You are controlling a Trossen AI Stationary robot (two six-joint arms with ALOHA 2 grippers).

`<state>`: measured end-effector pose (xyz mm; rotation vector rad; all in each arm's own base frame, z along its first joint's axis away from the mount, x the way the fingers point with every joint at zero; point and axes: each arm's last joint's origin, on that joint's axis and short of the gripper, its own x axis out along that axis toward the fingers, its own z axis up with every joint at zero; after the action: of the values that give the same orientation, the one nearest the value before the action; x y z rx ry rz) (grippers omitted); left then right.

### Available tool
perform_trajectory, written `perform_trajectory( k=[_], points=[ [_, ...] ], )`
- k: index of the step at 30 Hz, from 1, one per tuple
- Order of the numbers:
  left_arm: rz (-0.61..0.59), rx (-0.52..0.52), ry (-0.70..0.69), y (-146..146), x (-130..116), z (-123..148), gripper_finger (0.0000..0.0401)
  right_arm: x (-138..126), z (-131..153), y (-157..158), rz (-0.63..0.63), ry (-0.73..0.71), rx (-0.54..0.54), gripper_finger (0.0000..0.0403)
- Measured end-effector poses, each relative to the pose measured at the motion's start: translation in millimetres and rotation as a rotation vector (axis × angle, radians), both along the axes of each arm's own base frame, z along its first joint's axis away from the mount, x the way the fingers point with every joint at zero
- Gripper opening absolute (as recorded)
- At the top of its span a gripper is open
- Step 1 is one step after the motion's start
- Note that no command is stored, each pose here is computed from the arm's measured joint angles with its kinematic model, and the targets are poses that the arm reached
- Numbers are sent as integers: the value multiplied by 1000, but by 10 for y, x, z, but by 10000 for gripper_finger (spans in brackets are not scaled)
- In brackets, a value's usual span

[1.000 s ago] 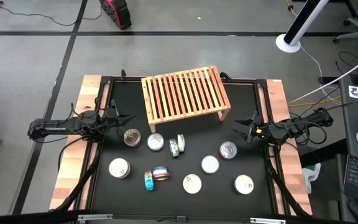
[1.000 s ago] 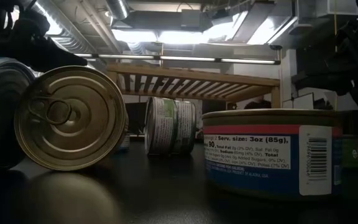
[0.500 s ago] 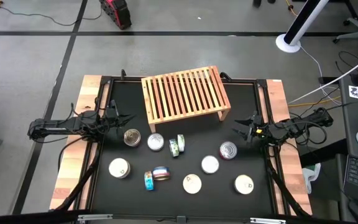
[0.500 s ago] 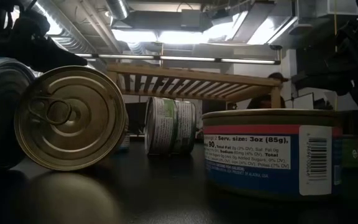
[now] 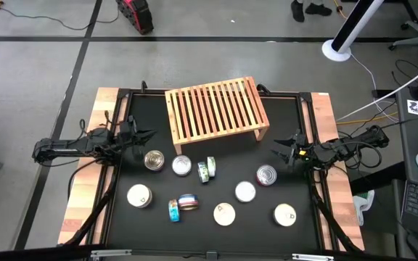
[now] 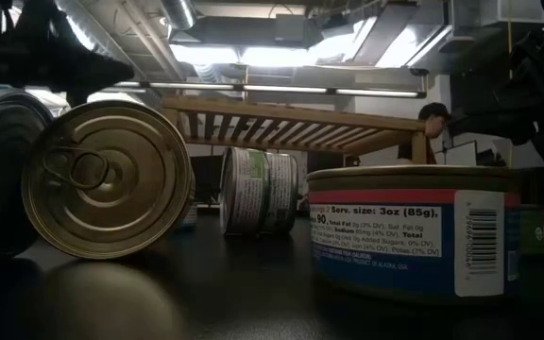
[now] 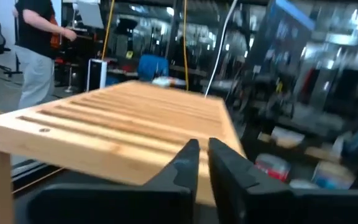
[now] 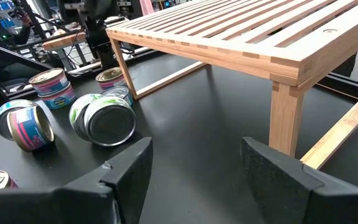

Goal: Stack canned seafood by type on shelf
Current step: Put the yellow tuna can on the shelf

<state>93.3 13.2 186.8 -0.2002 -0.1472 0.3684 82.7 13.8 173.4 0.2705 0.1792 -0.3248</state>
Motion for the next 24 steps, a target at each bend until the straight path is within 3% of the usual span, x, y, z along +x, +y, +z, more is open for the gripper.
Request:
perform_trajectory(
  k=[8,14,17,24],
  points=[
    [-42,-91,-234,-7,-42,200,156,0,0,0,0,0,0,243],
    [-92,-160,-330,-17,-111,635,185,3,12,1,-8,-23,37,243],
    [-100,-173,-266,-21,-74,896,183,3,12,1,-8,-23,38,243],
    [-94,-192,32,-38,229,1550,182,3,11,1,-8,-22,37,243]
  ],
)
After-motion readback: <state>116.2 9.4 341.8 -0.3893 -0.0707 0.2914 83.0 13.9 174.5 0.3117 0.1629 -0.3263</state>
